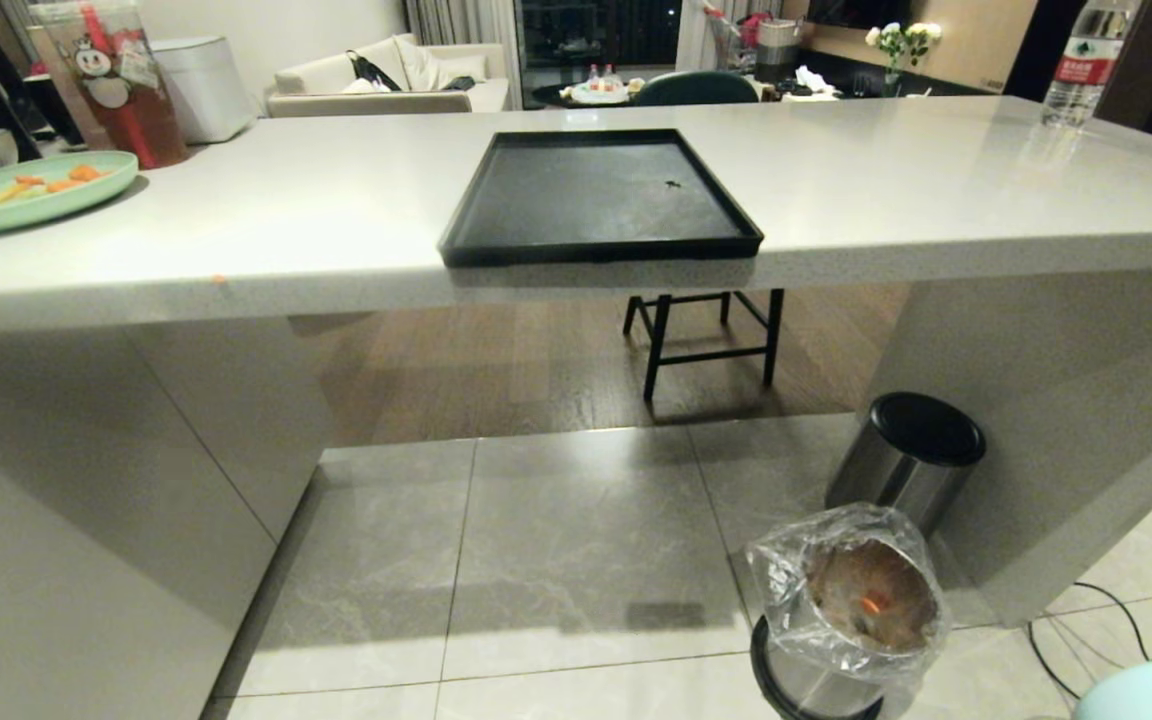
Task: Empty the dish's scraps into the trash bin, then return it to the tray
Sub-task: Put the bowl back to the table
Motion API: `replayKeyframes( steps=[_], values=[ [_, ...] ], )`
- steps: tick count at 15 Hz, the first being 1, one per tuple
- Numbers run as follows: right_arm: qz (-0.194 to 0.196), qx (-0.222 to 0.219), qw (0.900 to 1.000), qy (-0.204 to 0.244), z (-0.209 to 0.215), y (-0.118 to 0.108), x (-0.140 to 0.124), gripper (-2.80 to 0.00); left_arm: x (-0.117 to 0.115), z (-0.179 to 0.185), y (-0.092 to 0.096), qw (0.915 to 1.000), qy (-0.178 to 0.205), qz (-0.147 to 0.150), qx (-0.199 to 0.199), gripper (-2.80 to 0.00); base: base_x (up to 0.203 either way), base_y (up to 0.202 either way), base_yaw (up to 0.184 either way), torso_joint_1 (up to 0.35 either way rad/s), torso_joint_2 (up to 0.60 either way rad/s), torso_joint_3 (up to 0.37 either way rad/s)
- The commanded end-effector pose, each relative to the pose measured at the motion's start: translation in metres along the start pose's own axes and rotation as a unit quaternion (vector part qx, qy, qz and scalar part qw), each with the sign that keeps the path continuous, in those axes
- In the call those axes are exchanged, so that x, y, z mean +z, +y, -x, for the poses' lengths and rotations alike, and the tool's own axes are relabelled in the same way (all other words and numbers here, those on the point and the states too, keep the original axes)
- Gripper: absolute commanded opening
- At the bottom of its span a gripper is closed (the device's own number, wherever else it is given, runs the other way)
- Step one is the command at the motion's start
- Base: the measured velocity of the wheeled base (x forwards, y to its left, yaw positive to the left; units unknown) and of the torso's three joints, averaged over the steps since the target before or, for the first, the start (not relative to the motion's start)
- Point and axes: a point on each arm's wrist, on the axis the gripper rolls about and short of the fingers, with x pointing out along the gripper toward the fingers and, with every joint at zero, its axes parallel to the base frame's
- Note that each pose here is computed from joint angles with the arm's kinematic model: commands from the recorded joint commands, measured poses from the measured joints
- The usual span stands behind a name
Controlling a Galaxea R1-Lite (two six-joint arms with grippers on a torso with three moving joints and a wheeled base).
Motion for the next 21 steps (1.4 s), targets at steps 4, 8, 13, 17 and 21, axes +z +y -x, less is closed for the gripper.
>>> replayKeyframes(
  steps=[4,8,13,17,21],
  values=[
    [0.000,0.000,1.000,0.001,-0.0001,0.0000,0.0000,-2.80,0.0001,-0.0001,0.0000,1.0000,0.000,0.000,0.000,-2.80,0.000,0.000,0.000,0.000,0.00,0.000],
    [0.000,0.000,1.000,0.001,-0.0001,0.0000,0.0000,-2.80,0.0001,-0.0001,0.0000,1.0000,0.000,0.000,0.000,-2.80,0.000,0.000,0.000,0.000,0.00,0.000],
    [0.000,0.000,1.000,0.001,-0.0001,0.0000,0.0000,-2.80,0.0001,-0.0001,0.0000,1.0000,0.000,0.000,0.000,-2.80,0.000,0.000,0.000,0.000,0.00,0.000],
    [0.002,0.000,1.000,-0.001,-0.0001,0.0000,0.0004,-2.80,0.0001,-0.0001,0.0000,1.0000,0.000,0.000,0.000,-2.80,0.000,0.000,0.000,0.000,-0.01,-0.015],
    [0.004,0.000,1.000,0.000,-0.0002,0.0000,-0.0001,-2.80,0.0001,-0.0001,0.0000,1.0000,0.000,0.000,0.000,-2.80,0.000,0.000,0.000,-0.013,-0.32,-0.328]
  ],
)
